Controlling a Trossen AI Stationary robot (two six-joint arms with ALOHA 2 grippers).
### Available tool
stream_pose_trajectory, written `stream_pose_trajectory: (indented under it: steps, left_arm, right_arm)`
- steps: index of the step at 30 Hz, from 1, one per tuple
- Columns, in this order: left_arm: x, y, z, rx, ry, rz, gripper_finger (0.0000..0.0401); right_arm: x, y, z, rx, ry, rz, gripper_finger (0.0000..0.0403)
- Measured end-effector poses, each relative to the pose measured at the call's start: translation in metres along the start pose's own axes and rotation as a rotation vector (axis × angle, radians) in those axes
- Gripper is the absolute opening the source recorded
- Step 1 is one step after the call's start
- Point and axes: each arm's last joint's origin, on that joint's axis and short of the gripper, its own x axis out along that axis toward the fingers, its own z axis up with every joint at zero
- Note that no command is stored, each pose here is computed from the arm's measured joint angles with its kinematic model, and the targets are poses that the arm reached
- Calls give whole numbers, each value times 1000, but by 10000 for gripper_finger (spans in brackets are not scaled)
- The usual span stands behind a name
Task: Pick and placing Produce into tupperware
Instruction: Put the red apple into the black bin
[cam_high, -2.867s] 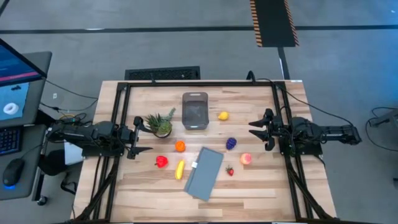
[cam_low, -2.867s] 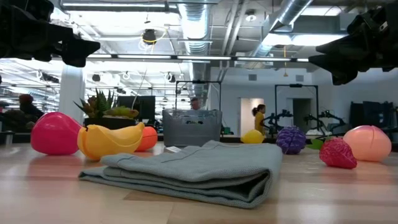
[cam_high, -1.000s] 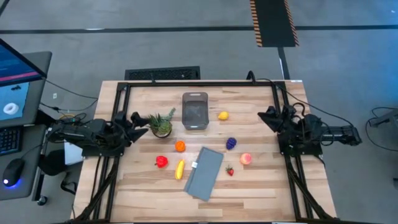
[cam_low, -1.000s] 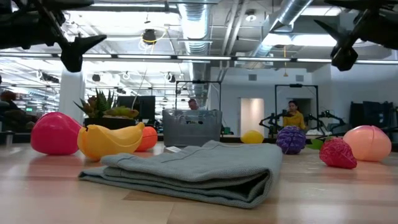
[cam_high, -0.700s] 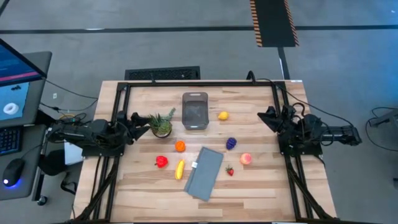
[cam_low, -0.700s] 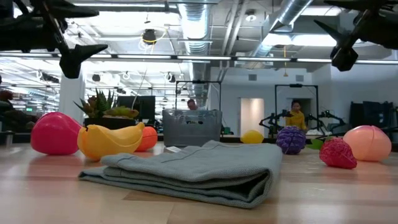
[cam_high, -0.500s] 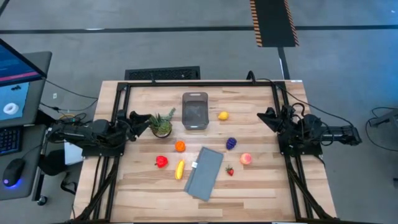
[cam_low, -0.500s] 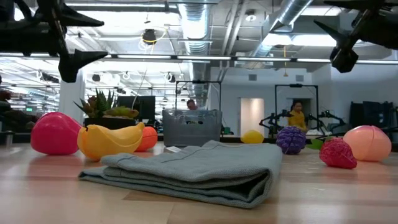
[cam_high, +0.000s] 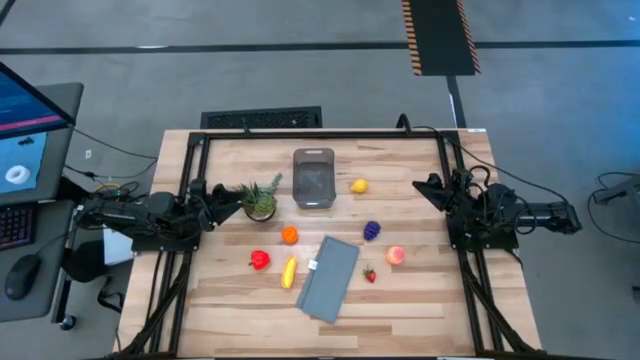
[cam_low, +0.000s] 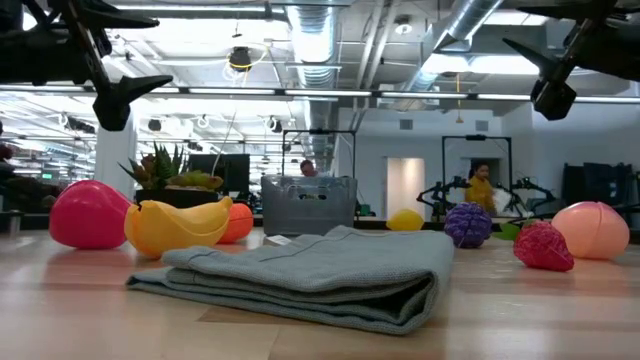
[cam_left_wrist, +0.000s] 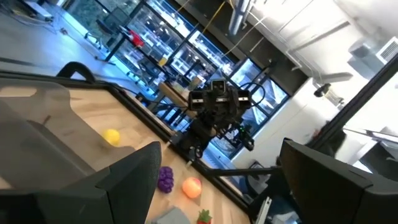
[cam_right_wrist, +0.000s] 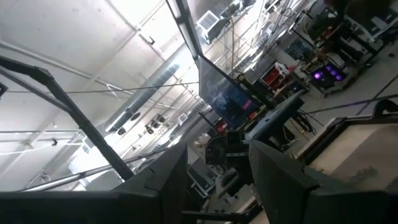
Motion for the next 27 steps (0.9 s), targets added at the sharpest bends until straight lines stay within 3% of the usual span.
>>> stream_pose_trajectory:
  steps: [9,16,24,27]
  left_arm:
    - [0,0,0,-48,10,-13,316]
    - [0,5,-4,-51,19,77,316]
    - [-1,9,-9,-17,64,116,316]
    - [-1,9,-8,67,64,118,316]
  right_arm:
    - [0,1,-2,8,23,13,196]
    - [-1,-3,-8,-2,85,-27,196]
    - [-1,-5,-12,-7,145,-24,196]
    - [-1,-5,-12,-7,141,-28,196]
